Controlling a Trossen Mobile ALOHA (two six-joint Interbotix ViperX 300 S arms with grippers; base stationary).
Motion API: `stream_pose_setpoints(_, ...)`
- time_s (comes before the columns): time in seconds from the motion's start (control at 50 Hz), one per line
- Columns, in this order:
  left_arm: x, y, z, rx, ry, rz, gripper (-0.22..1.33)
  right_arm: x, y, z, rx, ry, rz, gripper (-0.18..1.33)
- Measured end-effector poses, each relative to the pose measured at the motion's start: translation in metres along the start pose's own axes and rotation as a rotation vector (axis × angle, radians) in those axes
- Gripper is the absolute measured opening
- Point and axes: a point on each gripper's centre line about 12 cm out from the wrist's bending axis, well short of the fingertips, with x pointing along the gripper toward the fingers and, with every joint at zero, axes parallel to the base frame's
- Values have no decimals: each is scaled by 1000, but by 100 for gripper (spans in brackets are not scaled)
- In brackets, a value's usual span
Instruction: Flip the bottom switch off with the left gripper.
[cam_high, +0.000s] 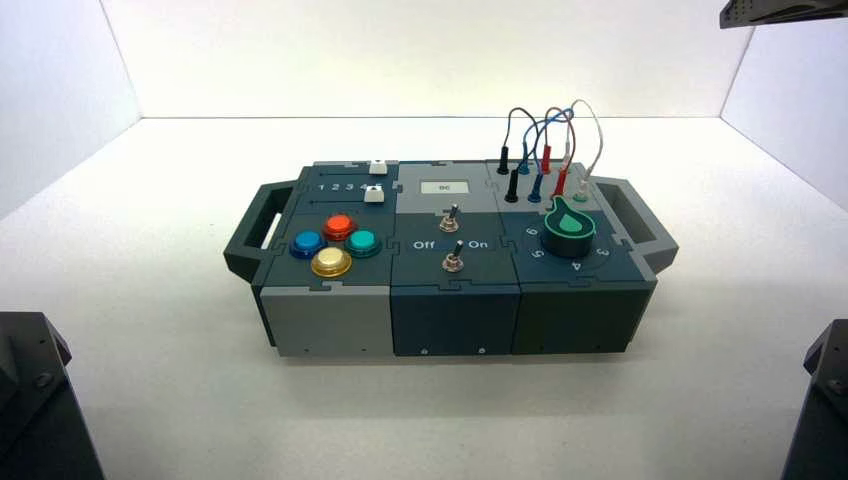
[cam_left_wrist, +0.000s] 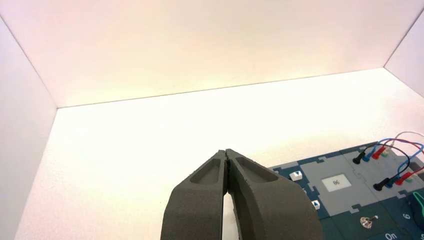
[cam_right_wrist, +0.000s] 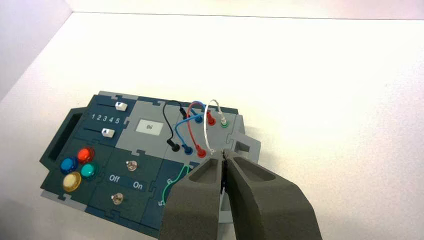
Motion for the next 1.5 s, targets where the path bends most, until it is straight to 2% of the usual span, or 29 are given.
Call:
stream_pose_setpoints(0.08, 8, -2, -5, -5, 55, -14, -16, 2, 0, 0, 2, 14, -2, -14)
stream_pose_setpoints(0.16, 18, -8, -11, 4, 127, -49, -16, 6, 0, -1, 9, 35, -2, -14)
stream_pose_setpoints(0.26, 31, -25, -12, 28, 216, -130, -16, 16, 0, -4, 20, 102, -10, -14)
stream_pose_setpoints(0.28, 35, -31, -12, 38, 244, -158, -16, 20, -1, -5, 26, 126, -12, -14)
stream_pose_setpoints(0.4, 46, -58, -5, 97, 317, -255, -16, 36, -2, -8, 39, 221, -27, -14)
stream_pose_setpoints(0.42, 50, -68, -2, 118, 339, -288, -16, 39, -2, -8, 43, 237, -29, -14)
stream_pose_setpoints(0.48, 56, -85, 0, 152, 384, -337, -16, 46, -2, -11, 53, 283, -35, -14)
stream_pose_setpoints(0.58, 63, -103, 3, 187, 438, -381, -16, 55, -2, -16, 82, 337, -34, -14)
stream_pose_setpoints(0.7, 71, -125, 7, 226, 500, -426, -16, 61, -2, -18, 102, 355, -33, -14)
stream_pose_setpoints(0.78, 75, -144, 6, 269, 551, -464, -16, 64, -2, -18, 112, 351, -35, -14)
stream_pose_setpoints(0.94, 81, -160, 6, 304, 592, -489, -16, 70, -4, -21, 141, 332, -45, -14)
stream_pose_setpoints(1.0, 82, -161, 6, 307, 596, -489, -16, 73, -8, -28, 156, 338, -59, -14)
stream_pose_setpoints(1.12, 82, -163, 6, 310, 600, -494, -16, 83, -18, -39, 194, 385, -100, -14)
stream_pose_setpoints(1.26, 81, -163, 5, 317, 612, -497, -16, 91, -20, -43, 200, 418, -112, -14)
stream_pose_setpoints(1.5, 84, -172, -4, 370, 656, -517, -16, 117, -24, -58, 241, 549, -147, -14)
